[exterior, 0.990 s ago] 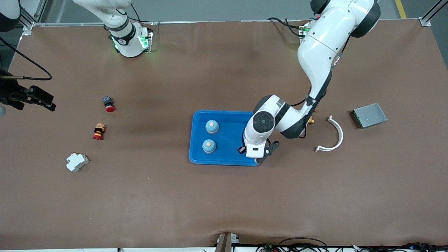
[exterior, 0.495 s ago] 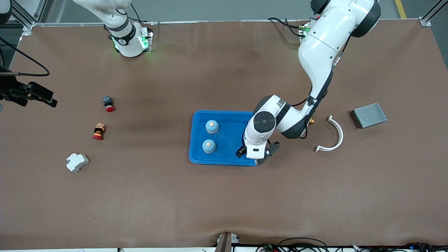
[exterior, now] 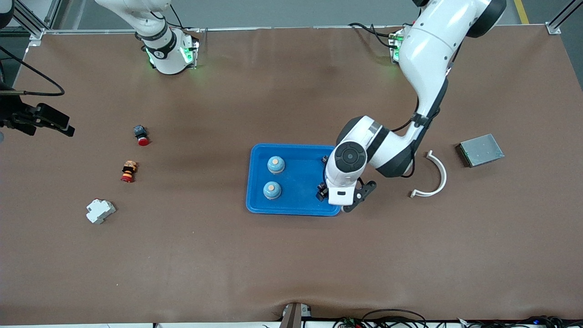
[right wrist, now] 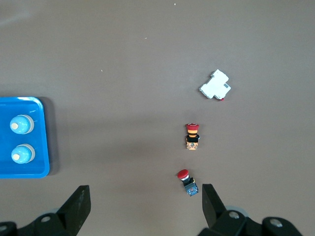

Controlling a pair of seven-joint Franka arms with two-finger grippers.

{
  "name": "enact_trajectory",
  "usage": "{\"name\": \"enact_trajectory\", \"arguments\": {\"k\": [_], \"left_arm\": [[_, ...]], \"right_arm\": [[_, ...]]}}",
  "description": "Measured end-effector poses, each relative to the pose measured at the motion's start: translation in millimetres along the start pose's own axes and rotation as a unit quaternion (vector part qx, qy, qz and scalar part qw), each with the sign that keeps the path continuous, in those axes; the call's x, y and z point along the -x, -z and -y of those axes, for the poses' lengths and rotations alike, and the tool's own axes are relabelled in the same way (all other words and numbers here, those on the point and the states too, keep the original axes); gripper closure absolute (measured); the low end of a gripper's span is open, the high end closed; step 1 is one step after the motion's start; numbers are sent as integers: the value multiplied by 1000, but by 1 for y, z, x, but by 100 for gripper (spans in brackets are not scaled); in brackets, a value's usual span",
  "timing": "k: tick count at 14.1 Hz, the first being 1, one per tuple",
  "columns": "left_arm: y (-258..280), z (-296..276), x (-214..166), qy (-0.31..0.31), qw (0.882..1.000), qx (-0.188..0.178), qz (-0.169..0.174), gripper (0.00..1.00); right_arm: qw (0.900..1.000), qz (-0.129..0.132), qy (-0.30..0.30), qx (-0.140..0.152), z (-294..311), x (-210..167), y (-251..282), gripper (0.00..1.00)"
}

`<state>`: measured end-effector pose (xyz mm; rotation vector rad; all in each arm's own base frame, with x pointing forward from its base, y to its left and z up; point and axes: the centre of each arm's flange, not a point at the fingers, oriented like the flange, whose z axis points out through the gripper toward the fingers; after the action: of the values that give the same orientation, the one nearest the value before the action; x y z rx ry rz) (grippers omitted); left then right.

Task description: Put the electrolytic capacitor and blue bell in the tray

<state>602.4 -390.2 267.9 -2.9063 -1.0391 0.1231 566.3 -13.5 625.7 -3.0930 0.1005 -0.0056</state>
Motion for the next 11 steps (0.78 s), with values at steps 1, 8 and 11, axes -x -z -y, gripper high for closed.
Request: {"name": "enact_trajectory", "arguments": {"k": [1,8,11], "left_arm": [[11,5,-5,-9,1000,-7,0,0],[93,70,-65,-96,993,-62,29,0],[127,116,-102,-151,983,-83,64,0]], "right_arm": [[1000,0,0,0,1,0,0,0],[1000,2,0,1,1,1,-2,0],[1000,3,-1,1,0,1,-2,0]]}}
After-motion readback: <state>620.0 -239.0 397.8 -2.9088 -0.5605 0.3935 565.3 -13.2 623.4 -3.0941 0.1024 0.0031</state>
